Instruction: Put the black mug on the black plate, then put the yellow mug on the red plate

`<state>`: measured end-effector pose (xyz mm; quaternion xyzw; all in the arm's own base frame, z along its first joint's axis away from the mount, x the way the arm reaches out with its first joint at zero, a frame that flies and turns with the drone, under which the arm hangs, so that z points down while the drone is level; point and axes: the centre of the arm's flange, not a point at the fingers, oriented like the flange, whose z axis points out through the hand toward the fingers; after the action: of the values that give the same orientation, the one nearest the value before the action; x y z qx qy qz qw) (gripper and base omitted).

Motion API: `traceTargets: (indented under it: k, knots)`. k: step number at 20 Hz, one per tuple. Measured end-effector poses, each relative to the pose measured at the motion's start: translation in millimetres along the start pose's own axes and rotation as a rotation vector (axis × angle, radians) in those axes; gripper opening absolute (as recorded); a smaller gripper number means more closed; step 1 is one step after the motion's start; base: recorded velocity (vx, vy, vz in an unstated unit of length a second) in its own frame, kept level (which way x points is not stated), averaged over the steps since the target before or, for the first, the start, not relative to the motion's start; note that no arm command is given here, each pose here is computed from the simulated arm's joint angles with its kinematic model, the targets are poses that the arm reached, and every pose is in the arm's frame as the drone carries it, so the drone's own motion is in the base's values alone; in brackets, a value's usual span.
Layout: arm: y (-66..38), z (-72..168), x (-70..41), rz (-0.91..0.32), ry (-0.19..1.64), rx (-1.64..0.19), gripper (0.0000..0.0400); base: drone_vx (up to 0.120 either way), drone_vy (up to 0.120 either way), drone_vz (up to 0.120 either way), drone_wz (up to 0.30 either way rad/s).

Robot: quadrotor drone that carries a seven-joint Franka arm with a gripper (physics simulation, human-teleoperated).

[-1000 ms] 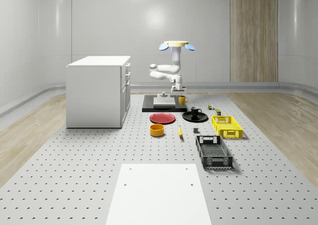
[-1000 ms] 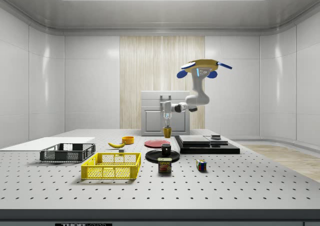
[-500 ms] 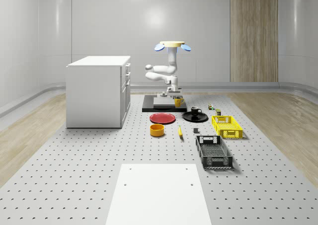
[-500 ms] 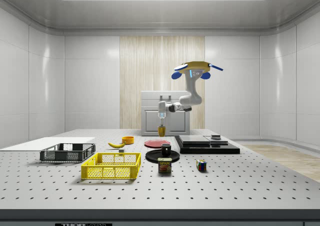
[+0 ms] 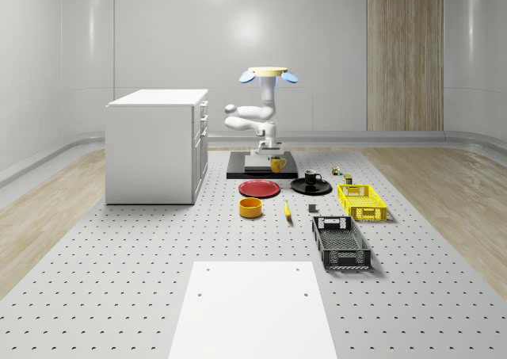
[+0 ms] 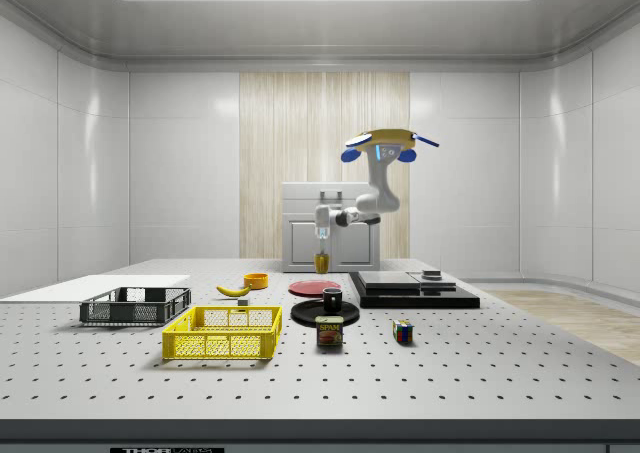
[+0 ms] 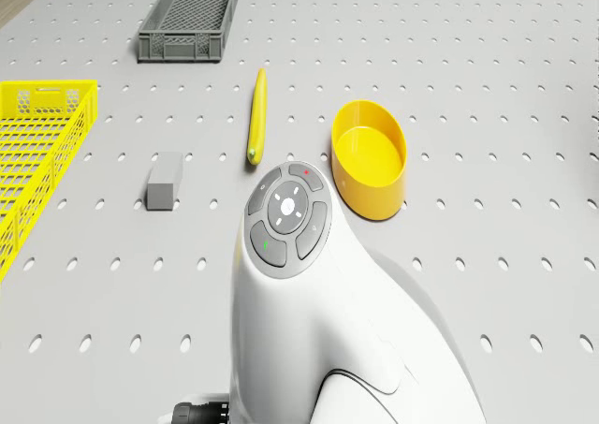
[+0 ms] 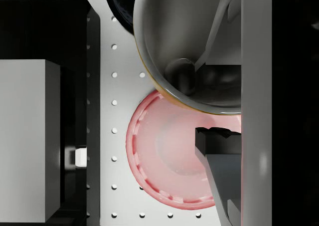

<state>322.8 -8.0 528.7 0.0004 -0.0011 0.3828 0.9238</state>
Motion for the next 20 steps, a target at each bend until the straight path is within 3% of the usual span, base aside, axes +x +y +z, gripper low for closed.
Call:
traceTargets:
  k: [3,11,15,20]
  knots:
    - [0.0,0,0.0,0.0,0.0,0.0,0.011,0.0,-0.12,-0.12,0.0]
    - [0.0,0,0.0,0.0,0.0,0.0,0.011,0.0,-0.12,0.0,0.0]
    - [4.8,0,4.8,0.0,0.0,0.0,0.011,0.0,0.0,0.0,0.0]
    - [18.7,0,18.7,0.0,0.0,0.0,0.011,0.0,0.0,0.0,0.0]
